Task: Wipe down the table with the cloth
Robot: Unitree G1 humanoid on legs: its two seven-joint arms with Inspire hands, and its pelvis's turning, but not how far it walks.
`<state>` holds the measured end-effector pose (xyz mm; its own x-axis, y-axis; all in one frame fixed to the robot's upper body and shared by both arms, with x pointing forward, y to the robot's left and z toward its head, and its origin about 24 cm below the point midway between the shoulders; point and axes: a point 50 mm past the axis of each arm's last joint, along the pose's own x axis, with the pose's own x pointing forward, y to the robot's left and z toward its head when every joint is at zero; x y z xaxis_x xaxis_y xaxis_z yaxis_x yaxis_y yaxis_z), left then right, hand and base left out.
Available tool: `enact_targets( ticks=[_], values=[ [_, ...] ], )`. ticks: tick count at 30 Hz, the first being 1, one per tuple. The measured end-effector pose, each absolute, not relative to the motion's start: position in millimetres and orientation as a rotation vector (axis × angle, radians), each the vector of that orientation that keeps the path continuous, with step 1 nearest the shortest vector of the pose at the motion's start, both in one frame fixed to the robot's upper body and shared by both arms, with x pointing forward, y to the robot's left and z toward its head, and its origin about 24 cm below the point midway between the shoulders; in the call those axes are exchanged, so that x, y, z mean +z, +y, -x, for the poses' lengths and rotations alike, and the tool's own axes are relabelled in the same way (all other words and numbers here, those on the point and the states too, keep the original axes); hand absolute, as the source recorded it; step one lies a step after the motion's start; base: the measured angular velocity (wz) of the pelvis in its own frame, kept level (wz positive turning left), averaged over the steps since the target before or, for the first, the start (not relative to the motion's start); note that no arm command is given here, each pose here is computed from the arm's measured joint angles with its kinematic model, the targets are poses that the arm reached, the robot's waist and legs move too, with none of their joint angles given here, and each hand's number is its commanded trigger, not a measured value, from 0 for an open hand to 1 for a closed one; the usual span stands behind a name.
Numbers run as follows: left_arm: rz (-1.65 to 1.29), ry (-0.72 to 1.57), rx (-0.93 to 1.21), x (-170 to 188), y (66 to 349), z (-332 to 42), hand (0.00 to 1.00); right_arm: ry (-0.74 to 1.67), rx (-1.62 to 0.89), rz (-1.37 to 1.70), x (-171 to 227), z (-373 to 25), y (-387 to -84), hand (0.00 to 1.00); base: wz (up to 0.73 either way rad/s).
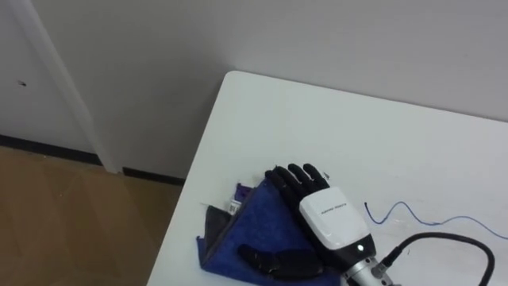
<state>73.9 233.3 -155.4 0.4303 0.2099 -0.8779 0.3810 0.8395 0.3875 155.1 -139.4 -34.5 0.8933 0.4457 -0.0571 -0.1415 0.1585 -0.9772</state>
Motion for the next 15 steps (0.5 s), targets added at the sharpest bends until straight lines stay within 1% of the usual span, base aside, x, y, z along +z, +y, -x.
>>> enact_targets(
  ticks=[15],
  values=[
    [-0.600,1.101,-0.116,-153.0,232.1,-87.0,0.00,-0.234,0.456,1.356,-39.4,-150.9,-140.7,0.00,0.00]
  ],
)
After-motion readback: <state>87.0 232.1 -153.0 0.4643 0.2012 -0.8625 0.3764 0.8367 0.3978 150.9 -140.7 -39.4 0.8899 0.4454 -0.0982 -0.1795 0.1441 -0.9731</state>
